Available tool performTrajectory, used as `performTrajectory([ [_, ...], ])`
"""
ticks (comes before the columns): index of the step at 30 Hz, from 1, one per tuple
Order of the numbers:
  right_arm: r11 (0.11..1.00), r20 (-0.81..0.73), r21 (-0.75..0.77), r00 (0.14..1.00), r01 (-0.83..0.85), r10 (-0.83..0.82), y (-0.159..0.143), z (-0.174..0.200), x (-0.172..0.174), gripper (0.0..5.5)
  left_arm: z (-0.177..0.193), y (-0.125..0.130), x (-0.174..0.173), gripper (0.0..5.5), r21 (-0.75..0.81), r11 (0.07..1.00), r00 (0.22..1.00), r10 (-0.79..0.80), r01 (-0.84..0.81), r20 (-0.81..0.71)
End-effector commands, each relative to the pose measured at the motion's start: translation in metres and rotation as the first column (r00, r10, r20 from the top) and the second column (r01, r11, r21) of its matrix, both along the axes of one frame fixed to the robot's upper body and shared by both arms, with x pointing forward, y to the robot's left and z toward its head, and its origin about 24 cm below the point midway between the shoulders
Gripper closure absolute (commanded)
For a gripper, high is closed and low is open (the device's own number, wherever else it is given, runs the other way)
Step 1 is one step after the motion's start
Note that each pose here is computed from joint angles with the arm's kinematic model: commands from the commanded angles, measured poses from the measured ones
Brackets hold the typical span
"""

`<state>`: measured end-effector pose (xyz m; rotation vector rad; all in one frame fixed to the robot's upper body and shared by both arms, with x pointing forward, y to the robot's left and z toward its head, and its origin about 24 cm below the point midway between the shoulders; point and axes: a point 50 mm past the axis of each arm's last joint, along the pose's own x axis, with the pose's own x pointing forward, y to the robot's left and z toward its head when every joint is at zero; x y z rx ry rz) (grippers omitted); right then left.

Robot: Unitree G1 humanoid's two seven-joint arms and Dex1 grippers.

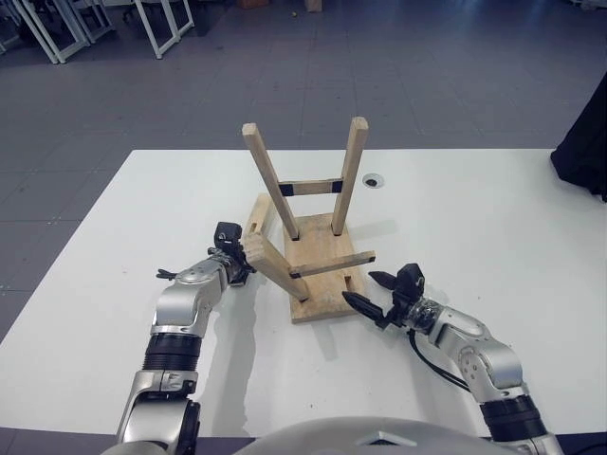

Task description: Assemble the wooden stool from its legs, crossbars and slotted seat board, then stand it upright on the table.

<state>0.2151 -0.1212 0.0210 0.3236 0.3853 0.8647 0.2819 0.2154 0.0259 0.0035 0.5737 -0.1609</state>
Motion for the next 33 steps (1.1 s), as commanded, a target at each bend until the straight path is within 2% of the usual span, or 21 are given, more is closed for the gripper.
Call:
performTrajectory([
  [1, 1.000, 0.014, -0.003, 1.000, 0.026, -0.026, -0.003, 0.001, 0.005, 0.00, -0.009, 0.022, -0.005, 3.44, -0.027, 0.982, 0.982, 0.187, -0.187, 0.008],
  [3, 0.999, 0.030, 0.028, 0.999, 0.031, -0.031, -0.006, 0.007, 0.009, 0.00, 0.027, 0.043, 0.008, 3.45, -0.224, 0.909, 0.884, 0.401, -0.352, 0.238],
  [5, 0.995, 0.052, 0.088, 0.997, 0.044, -0.049, -0.015, 0.018, 0.014, 0.00, 0.061, 0.053, 0.010, 3.45, -0.333, 0.891, 0.789, 0.436, -0.310, 0.432],
  [7, 0.987, 0.067, 0.146, 0.995, 0.062, -0.072, -0.025, 0.029, 0.021, 0.00, 0.088, 0.050, 0.007, 3.45, -0.361, 0.919, 0.731, 0.356, -0.160, 0.582],
  [10, 0.961, 0.067, 0.271, 0.995, 0.059, -0.080, -0.037, 0.048, 0.029, 0.00, 0.123, 0.027, -0.007, 3.45, -0.286, 0.940, 0.660, 0.094, 0.188, 0.745],
  [12, 0.932, 0.075, 0.362, 0.996, 0.013, -0.043, -0.035, 0.062, 0.035, 0.00, 0.121, 0.004, -0.022, 3.45, -0.306, 0.820, 0.675, -0.128, 0.484, 0.726],
  [13, 0.919, 0.086, 0.393, 0.996, 0.000, -0.037, -0.034, 0.070, 0.040, 0.00, 0.121, -0.001, -0.029, 3.45, -0.320, 0.757, 0.663, -0.194, 0.570, 0.723],
  [17, 0.851, 0.137, 0.525, 0.990, -0.036, -0.042, -0.037, 0.103, 0.051, 0.00, 0.154, -0.005, -0.047, 3.45, -0.250, 0.595, 0.528, -0.351, 0.763, 0.774],
  [21, 0.775, 0.198, 0.605, 0.977, -0.184, 0.078, -0.021, 0.127, 0.045, 0.00, 0.160, -0.015, -0.048, 3.45, -0.212, 0.499, 0.469, -0.472, 0.840, 0.747],
  [25, 0.662, 0.281, 0.670, 0.940, -0.336, 0.192, -0.016, 0.147, 0.022, 0.00, 0.183, -0.030, -0.070, 3.45, -0.083, 0.394, 0.310, -0.558, 0.915, 0.770],
  [32, 0.642, 0.288, 0.681, 0.935, -0.352, 0.206, -0.013, 0.146, 0.009, 0.00, 0.215, -0.041, -0.090, 3.45, 0.048, 0.323, 0.164, -0.594, 0.945, 0.788],
  [33, 0.641, 0.293, 0.679, 0.933, -0.357, 0.208, -0.013, 0.147, 0.008, 0.00, 0.218, -0.043, -0.095, 3.45, 0.053, 0.287, 0.138, -0.606, 0.956, 0.784],
])
